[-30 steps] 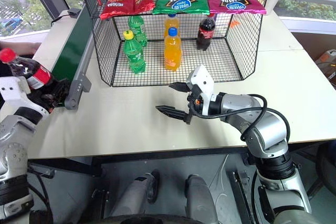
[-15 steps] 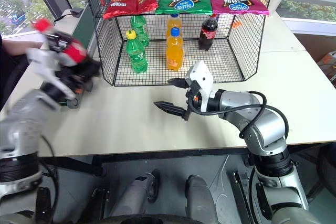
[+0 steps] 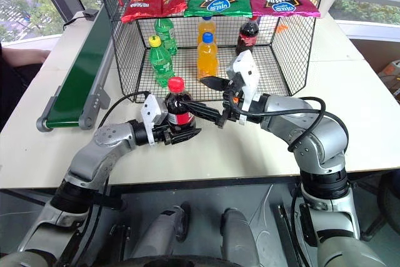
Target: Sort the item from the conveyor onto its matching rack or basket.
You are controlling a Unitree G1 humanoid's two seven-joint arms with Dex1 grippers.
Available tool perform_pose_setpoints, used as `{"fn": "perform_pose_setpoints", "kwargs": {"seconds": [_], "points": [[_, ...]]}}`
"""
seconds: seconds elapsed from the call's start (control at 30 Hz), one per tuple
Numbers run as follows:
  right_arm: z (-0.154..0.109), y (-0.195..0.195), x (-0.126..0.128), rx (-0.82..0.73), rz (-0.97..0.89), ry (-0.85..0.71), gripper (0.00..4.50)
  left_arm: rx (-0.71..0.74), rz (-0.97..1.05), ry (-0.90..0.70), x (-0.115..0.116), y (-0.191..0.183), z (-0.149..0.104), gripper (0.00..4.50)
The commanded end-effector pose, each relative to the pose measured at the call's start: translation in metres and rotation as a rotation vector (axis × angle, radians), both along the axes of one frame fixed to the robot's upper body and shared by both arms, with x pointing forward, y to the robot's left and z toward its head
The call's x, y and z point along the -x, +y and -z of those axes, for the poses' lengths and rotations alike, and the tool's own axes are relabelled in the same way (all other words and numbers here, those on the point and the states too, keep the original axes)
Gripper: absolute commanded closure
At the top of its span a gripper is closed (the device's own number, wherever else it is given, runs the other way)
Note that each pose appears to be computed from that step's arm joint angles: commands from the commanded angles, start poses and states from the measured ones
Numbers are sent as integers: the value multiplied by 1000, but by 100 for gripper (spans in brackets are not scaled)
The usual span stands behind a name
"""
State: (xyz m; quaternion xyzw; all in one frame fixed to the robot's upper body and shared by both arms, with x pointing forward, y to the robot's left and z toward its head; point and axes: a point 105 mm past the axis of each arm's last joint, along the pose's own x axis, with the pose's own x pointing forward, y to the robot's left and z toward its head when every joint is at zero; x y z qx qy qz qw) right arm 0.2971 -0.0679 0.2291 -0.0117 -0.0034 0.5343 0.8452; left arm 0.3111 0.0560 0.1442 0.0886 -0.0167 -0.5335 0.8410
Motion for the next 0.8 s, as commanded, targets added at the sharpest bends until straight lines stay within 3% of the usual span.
{"fn": "perform_pose_setpoints", "kwargs": {"seconds": [0.03,0.43,0.53,0.7,0.8], "points": [[-16,2,7,-13,-20,-61,0,10,54,-98,3,-12,-17,151],[-17,10,9,-26,-64,-57,0,32,71,-116,2,-26,-16,151],[-16,12,8,-37,-64,-51,89,38,69,-122,3,-28,-17,151],[-14,14,7,-42,-69,-48,327,53,65,-125,3,-30,-19,151],[-13,15,8,-36,-72,-46,335,56,38,-115,0,-30,-19,151]]}}
